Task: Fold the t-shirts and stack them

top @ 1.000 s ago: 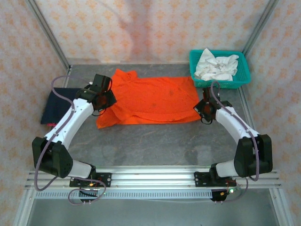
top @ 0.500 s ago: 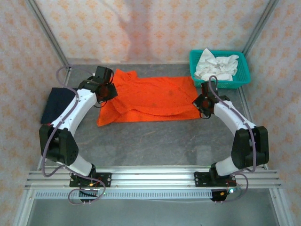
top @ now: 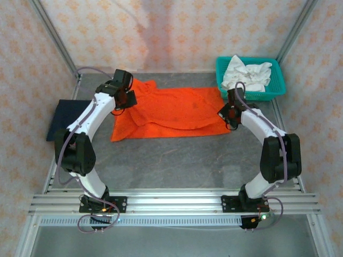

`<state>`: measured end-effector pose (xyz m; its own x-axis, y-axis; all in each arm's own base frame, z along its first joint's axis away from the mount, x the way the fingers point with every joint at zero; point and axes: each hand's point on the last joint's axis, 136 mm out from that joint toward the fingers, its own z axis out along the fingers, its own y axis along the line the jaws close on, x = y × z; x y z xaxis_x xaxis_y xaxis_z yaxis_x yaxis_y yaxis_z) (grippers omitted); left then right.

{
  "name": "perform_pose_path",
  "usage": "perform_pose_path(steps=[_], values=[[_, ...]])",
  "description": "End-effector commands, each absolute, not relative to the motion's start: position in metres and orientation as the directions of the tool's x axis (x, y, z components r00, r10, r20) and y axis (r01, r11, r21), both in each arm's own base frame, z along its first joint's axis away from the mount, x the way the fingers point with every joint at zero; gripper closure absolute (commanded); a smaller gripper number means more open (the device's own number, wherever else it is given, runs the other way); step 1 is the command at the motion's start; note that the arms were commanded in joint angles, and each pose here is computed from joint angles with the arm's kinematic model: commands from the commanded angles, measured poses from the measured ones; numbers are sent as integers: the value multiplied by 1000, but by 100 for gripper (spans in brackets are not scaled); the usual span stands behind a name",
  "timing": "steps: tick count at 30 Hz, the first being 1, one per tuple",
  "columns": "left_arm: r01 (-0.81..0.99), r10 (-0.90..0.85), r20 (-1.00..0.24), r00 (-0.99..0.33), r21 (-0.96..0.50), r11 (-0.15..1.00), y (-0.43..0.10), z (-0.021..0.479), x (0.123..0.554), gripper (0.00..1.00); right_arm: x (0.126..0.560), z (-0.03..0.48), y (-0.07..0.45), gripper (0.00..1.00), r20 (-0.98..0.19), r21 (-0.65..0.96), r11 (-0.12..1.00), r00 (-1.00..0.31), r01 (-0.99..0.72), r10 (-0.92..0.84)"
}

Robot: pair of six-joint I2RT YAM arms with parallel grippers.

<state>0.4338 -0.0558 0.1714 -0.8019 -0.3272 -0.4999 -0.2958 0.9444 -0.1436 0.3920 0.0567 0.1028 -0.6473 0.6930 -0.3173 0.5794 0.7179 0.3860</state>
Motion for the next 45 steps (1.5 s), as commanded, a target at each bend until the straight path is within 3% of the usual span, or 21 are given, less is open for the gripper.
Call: perform_pose_path(steps=[1, 11, 19, 25, 36, 45], values=[[-251, -291, -576, -764, -150, 956, -55, 194, 451, 100, 402, 110, 52, 99, -345, 386, 722, -636, 574, 691], [-103, -181, -547, -818, -171, 980, -79, 187, 475, 100, 399, 101, 49, 100, -328, 386, 710, -631, 590, 703], [-147, -168, -520, -838, -81, 986, -63, 172, 473, 100, 400, 100, 47, 100, -334, 380, 712, -630, 590, 701], [-201, -226, -522, -823, -105, 974, -53, 183, 451, 100, 403, 100, 49, 100, -329, 384, 712, -633, 588, 701], [-330, -376, -397, -837, -182, 926, -47, 189, 348, 100, 390, 102, 47, 99, -323, 366, 718, -643, 592, 694], [-442, -475, -261, -840, -179, 879, -36, 157, 243, 100, 326, 93, 47, 100, -252, 363, 700, -658, 616, 710]])
